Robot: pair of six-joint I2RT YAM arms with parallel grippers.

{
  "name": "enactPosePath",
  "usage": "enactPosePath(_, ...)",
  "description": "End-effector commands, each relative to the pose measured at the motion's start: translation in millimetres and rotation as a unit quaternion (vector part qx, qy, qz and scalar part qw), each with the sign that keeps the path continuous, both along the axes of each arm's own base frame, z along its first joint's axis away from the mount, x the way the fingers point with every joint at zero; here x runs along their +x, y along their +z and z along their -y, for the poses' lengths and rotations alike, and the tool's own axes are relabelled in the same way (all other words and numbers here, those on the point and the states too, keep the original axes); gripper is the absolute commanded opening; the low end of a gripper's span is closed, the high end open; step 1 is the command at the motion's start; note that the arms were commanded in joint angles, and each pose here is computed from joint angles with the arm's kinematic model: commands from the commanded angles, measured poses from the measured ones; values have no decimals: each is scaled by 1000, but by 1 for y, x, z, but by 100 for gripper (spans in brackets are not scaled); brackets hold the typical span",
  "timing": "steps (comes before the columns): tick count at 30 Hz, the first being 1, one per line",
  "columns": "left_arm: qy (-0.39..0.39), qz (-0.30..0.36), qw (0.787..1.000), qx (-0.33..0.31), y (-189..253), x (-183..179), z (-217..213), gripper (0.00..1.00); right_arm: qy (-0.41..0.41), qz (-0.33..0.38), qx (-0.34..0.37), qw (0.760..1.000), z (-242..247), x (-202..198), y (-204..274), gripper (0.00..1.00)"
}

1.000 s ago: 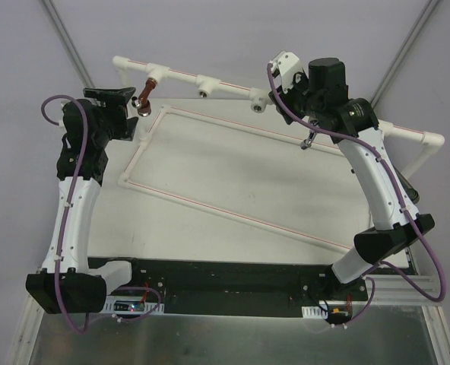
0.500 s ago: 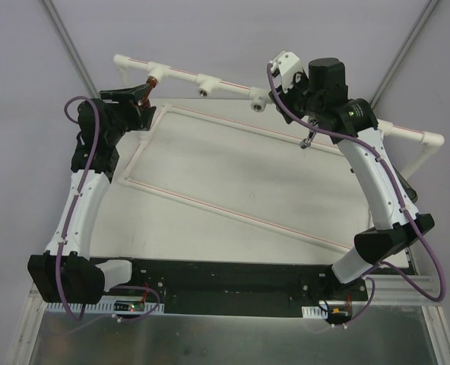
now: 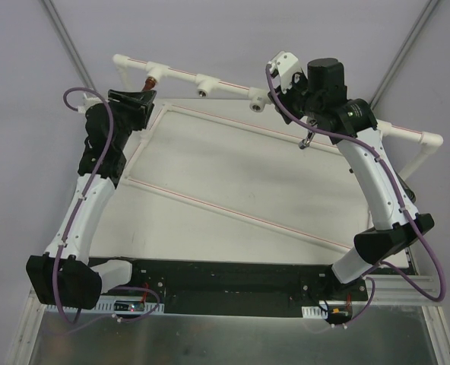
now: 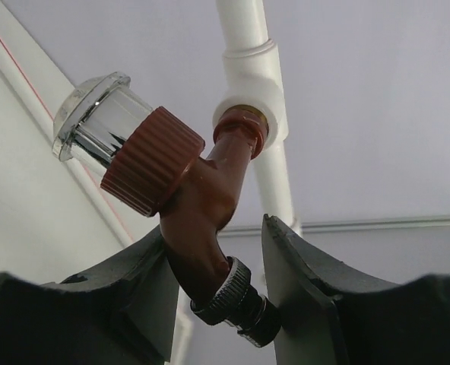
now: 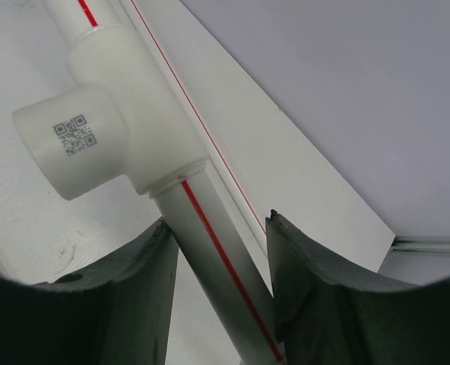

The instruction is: Install the water faucets

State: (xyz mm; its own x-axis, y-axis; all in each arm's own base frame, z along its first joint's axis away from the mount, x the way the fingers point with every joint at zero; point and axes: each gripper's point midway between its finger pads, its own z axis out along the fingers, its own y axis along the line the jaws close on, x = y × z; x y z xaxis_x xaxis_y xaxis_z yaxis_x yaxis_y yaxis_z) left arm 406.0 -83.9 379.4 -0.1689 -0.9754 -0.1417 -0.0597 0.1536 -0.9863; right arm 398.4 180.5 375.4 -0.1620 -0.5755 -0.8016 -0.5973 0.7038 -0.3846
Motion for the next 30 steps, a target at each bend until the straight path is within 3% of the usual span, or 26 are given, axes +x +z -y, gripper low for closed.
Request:
enactPosePath(1, 21, 44, 946, 320, -22, -4, -12, 8, -23, -61, 9, 998, -4, 2, -36, 0)
enactPosePath(3, 6, 76, 885, 459, -27, -3, -5, 8, -22, -60, 10, 998, -5, 2, -35, 0)
enactPosePath(5, -14, 113, 807, 579, -35, -2, 3, 8, -21, -61, 12, 998, -6, 2, -35, 0)
enactPosePath(6, -27, 139, 757, 638, -37, -1, 9, 9, -19, -60, 13, 998, -7, 2, -34, 0)
enactPosePath(7, -43, 163, 687, 707, -45, -1, 13, 11, -19, -61, 14, 998, -8, 2, -35, 0)
enactPosePath(9, -67, 197, 592, 778, -57, -2, 23, 17, -18, -63, 15, 998, -8, 2, -36, 0)
enactPosePath(10, -72, 205, 559, 800, -60, -2, 24, 21, -19, -63, 15, 998, -7, 3, -36, 0)
enactPosePath(11, -70, 212, 547, 807, -59, -3, 24, 29, -19, -63, 15, 998, -7, 2, -36, 0)
enactPosePath(13, -52, 221, 554, 801, -48, -6, 23, 57, -19, -62, 14, 998, -7, 2, -36, 0)
enactPosePath(15, -32, 230, 584, 778, -31, -13, 22, 71, -22, -64, 12, 998, -6, 3, -37, 0)
enactPosePath(18, -14, 248, 648, 720, -1, -28, 25, 86, -24, -62, 10, 998, -5, 3, -36, 0)
enactPosePath(21, -27, 243, 719, 651, 20, -46, 25, 93, -23, -63, 11, 998, -5, 3, -37, 0)
enactPosePath(25, -51, 248, 823, 509, 60, -65, 22, 96, -23, -64, 9, 998, -5, 2, -38, 0)
enactPosePath(30, 1, 215, 902, 374, 87, -67, -11, 97, -20, -67, 11, 997, -6, 1, -39, 0)
